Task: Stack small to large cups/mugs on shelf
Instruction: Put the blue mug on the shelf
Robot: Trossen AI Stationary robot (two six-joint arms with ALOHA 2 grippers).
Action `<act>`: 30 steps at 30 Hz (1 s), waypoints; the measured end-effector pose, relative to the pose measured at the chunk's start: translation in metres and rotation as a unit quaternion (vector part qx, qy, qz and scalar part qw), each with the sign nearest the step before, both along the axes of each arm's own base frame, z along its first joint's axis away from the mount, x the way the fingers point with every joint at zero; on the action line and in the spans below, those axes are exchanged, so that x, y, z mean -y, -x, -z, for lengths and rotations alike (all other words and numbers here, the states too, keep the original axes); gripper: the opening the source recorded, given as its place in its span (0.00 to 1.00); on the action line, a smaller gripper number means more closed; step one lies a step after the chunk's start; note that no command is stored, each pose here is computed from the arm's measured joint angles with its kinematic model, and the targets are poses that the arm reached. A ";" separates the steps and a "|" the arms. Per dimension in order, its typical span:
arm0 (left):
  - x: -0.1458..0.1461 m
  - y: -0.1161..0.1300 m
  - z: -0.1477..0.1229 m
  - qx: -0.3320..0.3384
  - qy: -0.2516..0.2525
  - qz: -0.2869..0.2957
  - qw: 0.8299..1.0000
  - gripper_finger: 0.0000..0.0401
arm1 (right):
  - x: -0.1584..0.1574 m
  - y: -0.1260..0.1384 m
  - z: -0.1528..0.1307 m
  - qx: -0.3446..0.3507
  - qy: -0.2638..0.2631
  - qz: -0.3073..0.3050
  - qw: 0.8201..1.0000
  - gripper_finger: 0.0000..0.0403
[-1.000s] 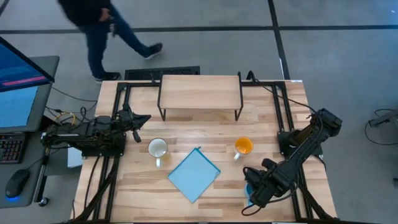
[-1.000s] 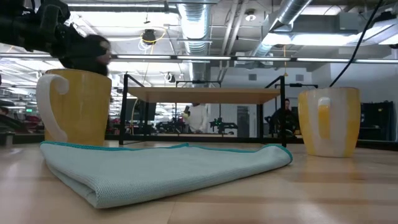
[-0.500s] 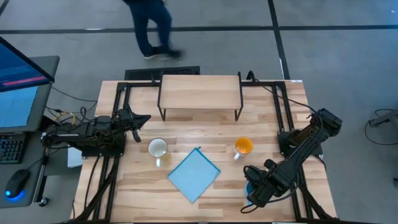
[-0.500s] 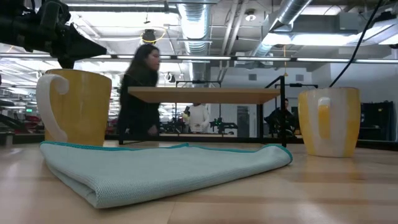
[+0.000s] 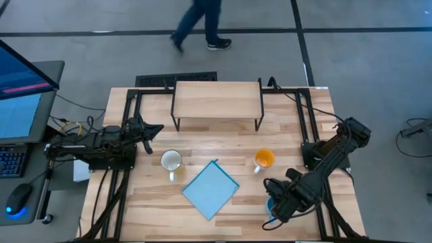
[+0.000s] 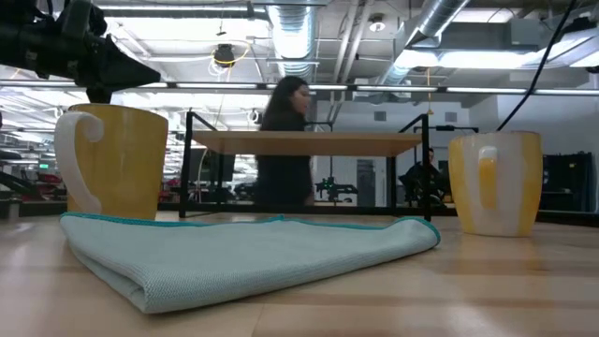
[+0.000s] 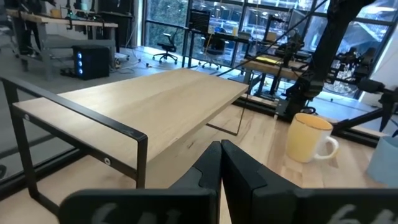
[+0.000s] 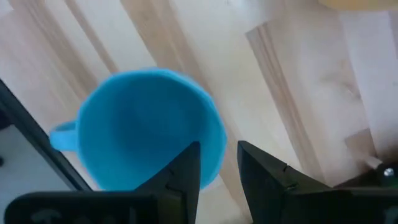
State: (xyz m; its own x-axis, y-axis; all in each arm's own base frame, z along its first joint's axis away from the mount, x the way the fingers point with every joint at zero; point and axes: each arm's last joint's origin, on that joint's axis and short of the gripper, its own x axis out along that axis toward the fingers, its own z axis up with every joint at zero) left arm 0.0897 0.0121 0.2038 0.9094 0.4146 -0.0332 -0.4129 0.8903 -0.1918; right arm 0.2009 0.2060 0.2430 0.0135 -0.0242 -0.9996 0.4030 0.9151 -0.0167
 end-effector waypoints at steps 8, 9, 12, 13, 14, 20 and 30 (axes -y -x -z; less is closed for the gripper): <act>0.000 0.000 0.000 0.005 0.011 0.000 1.000 0.00 | -0.001 0.001 0.001 0.002 -0.002 -0.012 1.000 0.32; 0.000 0.000 0.000 0.005 0.011 0.000 1.000 0.00 | -0.001 0.000 0.001 0.002 -0.002 -0.012 1.000 0.32; 0.000 0.000 0.000 0.005 0.011 0.000 1.000 0.00 | -0.002 0.000 0.001 0.006 -0.002 -0.020 1.000 0.32; 0.000 0.000 0.000 0.005 0.011 0.000 1.000 0.00 | -0.002 -0.001 0.001 0.011 -0.002 -0.021 1.000 0.32; 0.000 0.000 0.000 0.004 0.011 0.000 1.000 0.00 | -0.003 -0.002 0.001 0.014 -0.003 -0.021 1.000 0.32; 0.000 0.000 0.005 -0.021 0.011 0.000 1.000 0.00 | -0.002 -0.001 0.004 0.011 -0.002 -0.021 1.000 0.32; 0.000 0.001 0.008 -0.028 0.030 -0.002 0.999 0.00 | 0.000 -0.001 0.020 0.008 -0.015 -0.017 1.000 0.32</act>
